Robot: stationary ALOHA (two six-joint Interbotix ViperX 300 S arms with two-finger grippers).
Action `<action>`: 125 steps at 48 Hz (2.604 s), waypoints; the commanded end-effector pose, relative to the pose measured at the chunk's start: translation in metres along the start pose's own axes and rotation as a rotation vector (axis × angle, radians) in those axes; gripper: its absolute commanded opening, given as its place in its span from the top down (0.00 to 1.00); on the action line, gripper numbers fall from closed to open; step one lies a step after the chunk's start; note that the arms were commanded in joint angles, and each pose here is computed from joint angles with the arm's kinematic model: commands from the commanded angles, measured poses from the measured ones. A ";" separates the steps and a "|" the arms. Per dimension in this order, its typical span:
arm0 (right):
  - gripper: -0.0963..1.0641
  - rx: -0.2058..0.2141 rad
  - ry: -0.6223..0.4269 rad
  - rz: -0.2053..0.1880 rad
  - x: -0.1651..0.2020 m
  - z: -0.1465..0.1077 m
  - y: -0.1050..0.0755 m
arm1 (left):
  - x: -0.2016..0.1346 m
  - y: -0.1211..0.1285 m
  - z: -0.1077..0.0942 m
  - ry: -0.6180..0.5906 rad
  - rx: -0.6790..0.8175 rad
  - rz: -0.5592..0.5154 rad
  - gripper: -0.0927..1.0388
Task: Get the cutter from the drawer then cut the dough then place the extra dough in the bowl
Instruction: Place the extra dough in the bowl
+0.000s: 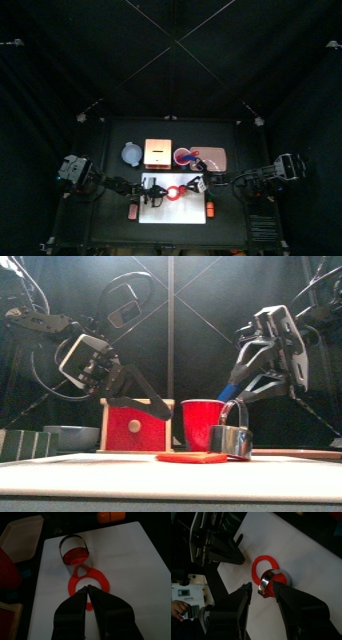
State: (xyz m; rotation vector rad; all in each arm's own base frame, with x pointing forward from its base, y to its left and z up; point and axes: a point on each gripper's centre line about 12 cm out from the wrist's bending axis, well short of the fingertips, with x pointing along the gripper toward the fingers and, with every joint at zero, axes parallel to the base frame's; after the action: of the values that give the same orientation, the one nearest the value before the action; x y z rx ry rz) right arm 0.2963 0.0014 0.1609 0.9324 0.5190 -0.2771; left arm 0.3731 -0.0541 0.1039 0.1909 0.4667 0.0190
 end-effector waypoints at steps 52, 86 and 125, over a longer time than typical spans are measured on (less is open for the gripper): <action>0.26 -0.192 0.259 -0.326 0.017 0.024 0.056 | 0.013 0.014 0.001 0.000 -0.020 0.041 0.43; 0.26 -0.185 0.323 -0.392 0.048 0.012 0.048 | 0.013 0.014 -0.002 0.010 -0.021 0.039 0.43; 0.42 -0.218 0.340 -0.427 0.040 0.013 0.048 | 0.013 0.014 -0.004 0.014 -0.023 0.041 0.43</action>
State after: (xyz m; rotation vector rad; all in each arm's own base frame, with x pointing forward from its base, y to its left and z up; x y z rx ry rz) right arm 0.3550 0.0184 0.1603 0.6517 1.0864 -0.4576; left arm 0.3806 -0.0399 0.0924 0.1833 0.4938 0.0603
